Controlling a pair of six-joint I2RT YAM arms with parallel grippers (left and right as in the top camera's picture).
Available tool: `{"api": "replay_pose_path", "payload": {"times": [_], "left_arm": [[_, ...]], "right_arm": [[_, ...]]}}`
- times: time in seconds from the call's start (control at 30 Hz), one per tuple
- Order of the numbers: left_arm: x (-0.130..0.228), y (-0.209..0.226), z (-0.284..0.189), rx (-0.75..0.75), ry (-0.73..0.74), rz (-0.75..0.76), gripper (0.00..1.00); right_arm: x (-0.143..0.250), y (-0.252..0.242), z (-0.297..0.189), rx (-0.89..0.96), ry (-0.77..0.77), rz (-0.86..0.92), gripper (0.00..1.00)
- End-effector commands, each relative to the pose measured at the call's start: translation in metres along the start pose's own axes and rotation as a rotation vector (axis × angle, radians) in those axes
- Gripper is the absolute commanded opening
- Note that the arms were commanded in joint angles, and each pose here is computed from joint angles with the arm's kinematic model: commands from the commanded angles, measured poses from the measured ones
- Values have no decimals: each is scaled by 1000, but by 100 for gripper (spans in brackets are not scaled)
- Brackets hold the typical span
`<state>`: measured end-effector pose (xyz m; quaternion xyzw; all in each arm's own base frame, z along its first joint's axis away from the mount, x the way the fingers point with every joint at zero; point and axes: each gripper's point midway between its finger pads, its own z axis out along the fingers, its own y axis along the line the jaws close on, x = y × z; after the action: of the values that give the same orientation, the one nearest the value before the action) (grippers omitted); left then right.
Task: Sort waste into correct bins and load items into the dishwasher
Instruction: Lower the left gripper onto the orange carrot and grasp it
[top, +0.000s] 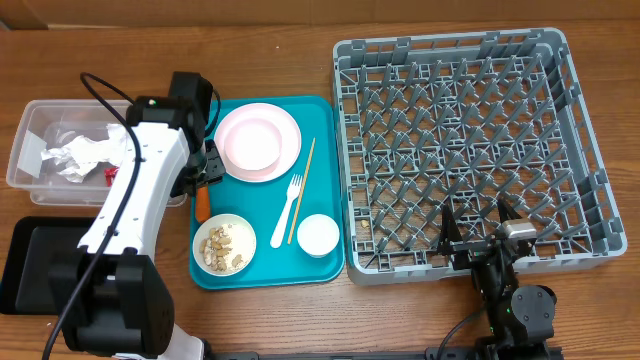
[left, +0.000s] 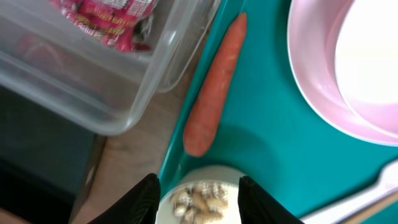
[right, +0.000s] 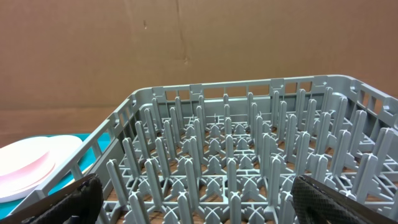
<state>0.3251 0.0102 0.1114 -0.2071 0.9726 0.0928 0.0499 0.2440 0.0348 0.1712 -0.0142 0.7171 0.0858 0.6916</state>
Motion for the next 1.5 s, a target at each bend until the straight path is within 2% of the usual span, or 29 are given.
{"api": "replay_pose_path", "payload": {"times": [0.0,0.3,0.73,0.97,1.47], "left_arm": [[7,6,19,-43,3,48,44],[9,4,55,-53,-41,51,47],[8,0,67,-37,-70,95,34],[11,-2,81,-30,-86,109,37],[12,-5,97,-14,-125,132,36]], "right_arm": [[1,-1,0,6,-6,-1,100],[1,-1,0,6,-6,-1,100],[1,-1,0,6,-6,-1,100],[1,-1,0,6,-6,-1,100],[1,-1,0,6,-6,-1,100]]}}
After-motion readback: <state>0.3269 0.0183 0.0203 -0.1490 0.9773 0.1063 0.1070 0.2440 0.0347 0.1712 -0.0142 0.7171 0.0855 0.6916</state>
